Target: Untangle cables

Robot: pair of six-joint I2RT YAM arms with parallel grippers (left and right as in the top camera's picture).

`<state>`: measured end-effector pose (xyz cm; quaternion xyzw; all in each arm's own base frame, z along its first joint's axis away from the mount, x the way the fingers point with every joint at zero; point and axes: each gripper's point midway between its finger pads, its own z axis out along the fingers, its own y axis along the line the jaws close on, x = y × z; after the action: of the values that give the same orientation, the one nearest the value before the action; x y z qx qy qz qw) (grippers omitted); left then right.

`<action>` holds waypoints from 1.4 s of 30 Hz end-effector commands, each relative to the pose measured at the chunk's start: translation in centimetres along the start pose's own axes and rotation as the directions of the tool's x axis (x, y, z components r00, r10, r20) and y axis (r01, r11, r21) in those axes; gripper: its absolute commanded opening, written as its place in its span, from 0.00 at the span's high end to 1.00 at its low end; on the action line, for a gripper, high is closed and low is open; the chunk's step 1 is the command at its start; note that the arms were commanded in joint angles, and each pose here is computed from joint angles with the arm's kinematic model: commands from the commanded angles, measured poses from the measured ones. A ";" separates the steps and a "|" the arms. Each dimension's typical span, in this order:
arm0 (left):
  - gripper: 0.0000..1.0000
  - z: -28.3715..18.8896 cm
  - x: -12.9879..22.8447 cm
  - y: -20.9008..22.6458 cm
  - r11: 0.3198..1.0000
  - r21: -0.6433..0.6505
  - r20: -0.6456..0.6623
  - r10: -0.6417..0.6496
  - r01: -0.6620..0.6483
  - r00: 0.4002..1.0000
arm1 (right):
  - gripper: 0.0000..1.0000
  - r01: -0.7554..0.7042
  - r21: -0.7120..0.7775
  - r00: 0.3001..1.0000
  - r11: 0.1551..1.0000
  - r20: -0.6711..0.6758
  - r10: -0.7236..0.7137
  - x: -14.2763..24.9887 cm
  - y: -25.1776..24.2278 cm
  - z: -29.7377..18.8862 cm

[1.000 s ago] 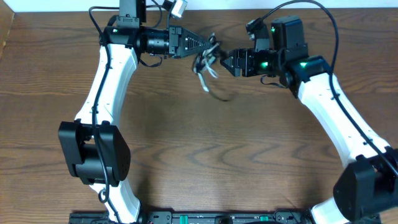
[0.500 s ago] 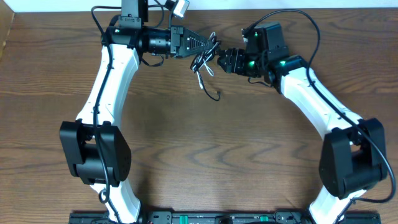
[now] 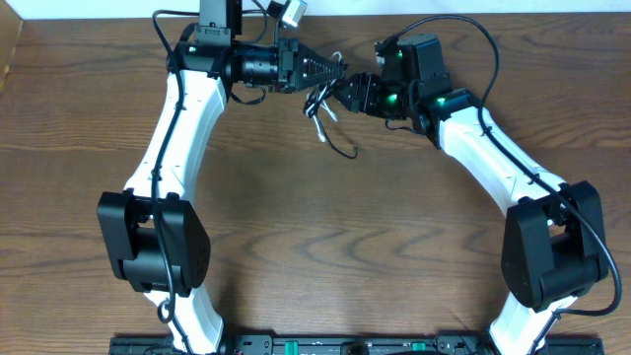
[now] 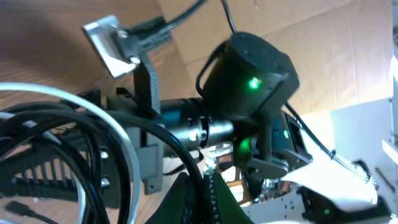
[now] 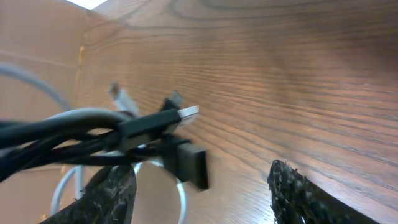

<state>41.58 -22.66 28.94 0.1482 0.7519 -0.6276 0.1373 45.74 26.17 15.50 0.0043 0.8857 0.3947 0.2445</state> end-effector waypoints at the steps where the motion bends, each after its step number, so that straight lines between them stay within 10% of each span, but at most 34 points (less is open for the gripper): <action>1: 0.93 -0.1 -0.9 -0.5 0.998 -0.002 0.014 -0.065 0.065 0.998 | 0.36 -0.029 -0.062 0.999 0.998 -0.016 0.028 -0.1 1.0 -0.2; 17: 0.93 -0.2 -1.4 -0.7 0.941 0.011 0.024 -0.339 0.338 0.941 | 0.40 -0.151 0.225 0.986 0.963 0.097 0.132 -0.1 -4.2 0.7; 32: 0.93 -1.4 -4.8 -0.2 0.984 -0.036 0.155 -0.166 0.174 0.974 | 0.61 -0.051 0.587 0.965 0.808 -0.180 0.193 6.5 -14.4 -5.8; 42: 0.92 -4.0 -4.0 5.3 0.939 -0.273 0.240 -0.145 0.211 0.960 | 0.60 0.039 0.477 0.952 0.878 -0.284 0.112 6.6 -14.1 -6.1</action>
<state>47.62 -17.98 26.83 -0.0482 0.8018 -0.5794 0.1382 39.67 11.84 5.92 0.0763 0.9848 0.1318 0.0831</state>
